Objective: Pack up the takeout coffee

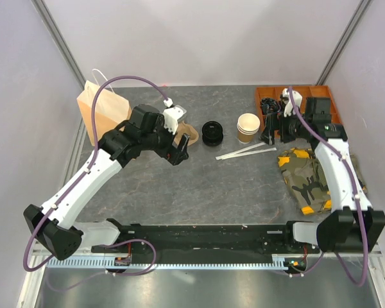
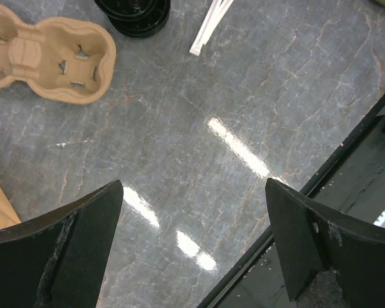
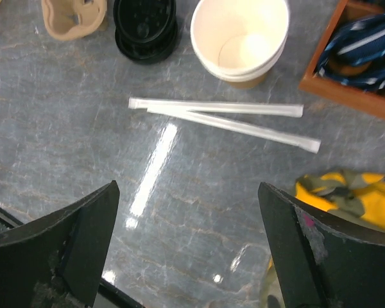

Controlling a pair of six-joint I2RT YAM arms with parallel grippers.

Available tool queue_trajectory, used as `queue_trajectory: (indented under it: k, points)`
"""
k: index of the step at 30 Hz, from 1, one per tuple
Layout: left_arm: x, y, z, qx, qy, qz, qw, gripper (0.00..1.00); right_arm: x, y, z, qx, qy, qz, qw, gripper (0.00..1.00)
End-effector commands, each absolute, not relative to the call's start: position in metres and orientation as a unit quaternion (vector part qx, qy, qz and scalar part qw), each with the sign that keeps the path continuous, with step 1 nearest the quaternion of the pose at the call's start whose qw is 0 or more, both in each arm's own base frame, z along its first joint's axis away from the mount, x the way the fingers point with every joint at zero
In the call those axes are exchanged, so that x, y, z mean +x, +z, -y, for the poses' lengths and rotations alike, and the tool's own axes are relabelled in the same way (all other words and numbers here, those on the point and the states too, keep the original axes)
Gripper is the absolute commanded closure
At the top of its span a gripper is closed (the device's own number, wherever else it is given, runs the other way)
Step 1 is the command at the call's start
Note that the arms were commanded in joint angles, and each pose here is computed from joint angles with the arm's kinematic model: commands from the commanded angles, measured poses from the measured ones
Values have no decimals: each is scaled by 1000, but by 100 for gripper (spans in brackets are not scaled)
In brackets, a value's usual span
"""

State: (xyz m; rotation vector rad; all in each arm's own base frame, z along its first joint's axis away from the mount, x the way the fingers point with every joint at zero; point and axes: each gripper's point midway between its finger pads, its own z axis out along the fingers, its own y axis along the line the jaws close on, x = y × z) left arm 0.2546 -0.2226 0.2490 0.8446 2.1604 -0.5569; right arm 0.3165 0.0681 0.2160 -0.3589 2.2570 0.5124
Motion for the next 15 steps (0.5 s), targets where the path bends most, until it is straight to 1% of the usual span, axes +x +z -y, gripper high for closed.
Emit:
queue_trajectory:
  k: [1, 3, 5, 8, 9, 15]
  points:
    - [268, 284, 223, 364, -200, -793, 445, 0, 355, 243, -62, -146, 185, -881, 411, 2]
    - [272, 289, 224, 386, -193, -774, 463, 0, 371, 238, -59, -127, 180, -889, 402, 2]
    - [273, 289, 226, 406, -189, -761, 469, 0, 388, 249, -52, -116, 161, -889, 413, 2]
    - [273, 294, 236, 407, -214, -751, 474, 0, 414, 245, -44, -96, 140, -898, 406, 2]
    - [274, 293, 241, 406, -223, -751, 472, 0, 422, 252, -41, -95, 134, -896, 414, 2]
    - [271, 303, 270, 411, -297, -714, 483, 0, 452, 238, -35, -84, 110, -907, 397, 2]
